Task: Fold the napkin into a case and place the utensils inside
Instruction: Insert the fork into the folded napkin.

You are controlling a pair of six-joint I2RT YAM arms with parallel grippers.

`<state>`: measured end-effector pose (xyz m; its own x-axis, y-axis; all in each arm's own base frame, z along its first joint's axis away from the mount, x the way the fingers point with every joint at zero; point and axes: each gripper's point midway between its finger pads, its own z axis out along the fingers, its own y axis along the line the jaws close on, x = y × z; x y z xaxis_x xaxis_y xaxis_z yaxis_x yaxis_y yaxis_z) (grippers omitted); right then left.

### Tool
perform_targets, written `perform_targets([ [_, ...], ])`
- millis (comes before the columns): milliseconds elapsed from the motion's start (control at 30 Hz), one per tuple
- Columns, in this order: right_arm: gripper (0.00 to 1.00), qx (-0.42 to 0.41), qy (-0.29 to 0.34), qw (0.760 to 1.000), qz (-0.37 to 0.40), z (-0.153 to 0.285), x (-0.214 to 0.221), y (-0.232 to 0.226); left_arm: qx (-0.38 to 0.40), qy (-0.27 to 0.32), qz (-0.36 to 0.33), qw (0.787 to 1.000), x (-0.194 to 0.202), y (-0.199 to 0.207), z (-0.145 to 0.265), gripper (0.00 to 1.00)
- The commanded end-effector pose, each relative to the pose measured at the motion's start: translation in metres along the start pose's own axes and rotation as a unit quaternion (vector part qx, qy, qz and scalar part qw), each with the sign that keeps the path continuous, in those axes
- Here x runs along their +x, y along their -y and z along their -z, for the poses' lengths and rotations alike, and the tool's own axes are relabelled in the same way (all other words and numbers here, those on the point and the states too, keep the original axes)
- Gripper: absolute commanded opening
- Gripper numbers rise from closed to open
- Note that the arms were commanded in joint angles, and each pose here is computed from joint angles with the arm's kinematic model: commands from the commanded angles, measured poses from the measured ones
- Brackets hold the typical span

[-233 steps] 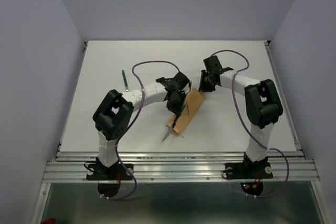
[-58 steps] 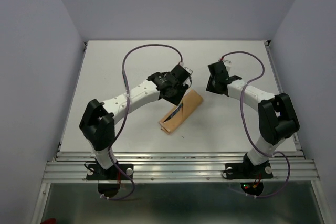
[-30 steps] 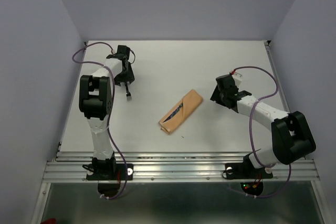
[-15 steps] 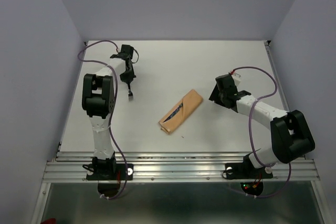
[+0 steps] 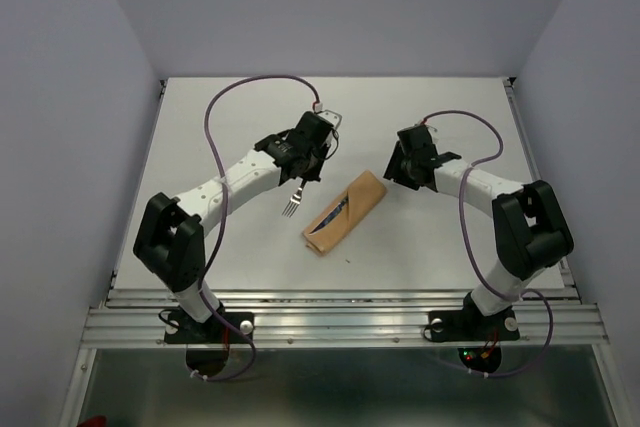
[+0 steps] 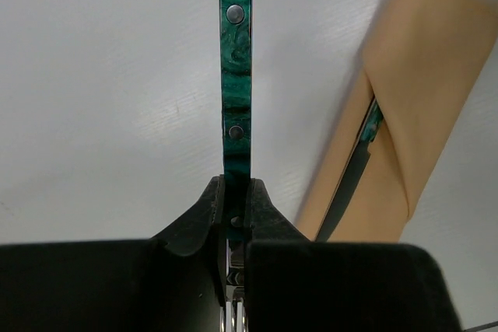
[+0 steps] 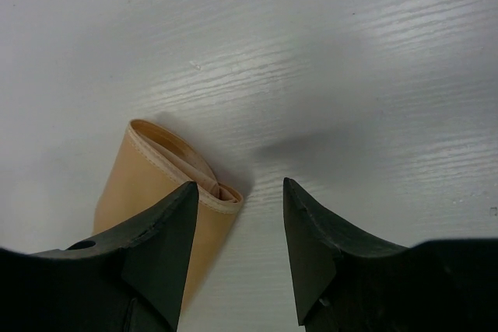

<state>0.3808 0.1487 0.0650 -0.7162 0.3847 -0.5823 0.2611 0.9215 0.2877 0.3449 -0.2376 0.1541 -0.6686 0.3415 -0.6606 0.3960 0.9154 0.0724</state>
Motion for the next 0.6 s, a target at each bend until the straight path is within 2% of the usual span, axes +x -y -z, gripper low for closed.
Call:
perform_targets([
  [0,0.53,-0.017,-0.003,1.000,0.010,-0.001,-0.007,-0.014,0.000,-0.073,-0.038,0.997,0.050,-0.001,0.001,0.00],
  [167,0.53,-0.021,-0.013,1.000,0.013,-0.009,-0.010,-0.019,0.065,-0.105,-0.070,0.990,0.083,0.030,0.020,0.00],
  [367,0.53,-0.033,-0.033,0.999,0.006,-0.022,-0.008,-0.027,0.140,-0.114,-0.090,0.979,0.103,0.073,0.034,0.00],
  [500,0.51,-0.008,-0.057,0.998,0.011,-0.040,-0.002,-0.025,0.138,-0.142,-0.107,0.974,0.119,0.083,0.024,0.00],
  [567,0.44,-0.003,-0.064,0.998,0.010,-0.043,-0.001,-0.025,0.128,-0.163,-0.115,0.972,0.129,0.083,0.017,0.00],
])
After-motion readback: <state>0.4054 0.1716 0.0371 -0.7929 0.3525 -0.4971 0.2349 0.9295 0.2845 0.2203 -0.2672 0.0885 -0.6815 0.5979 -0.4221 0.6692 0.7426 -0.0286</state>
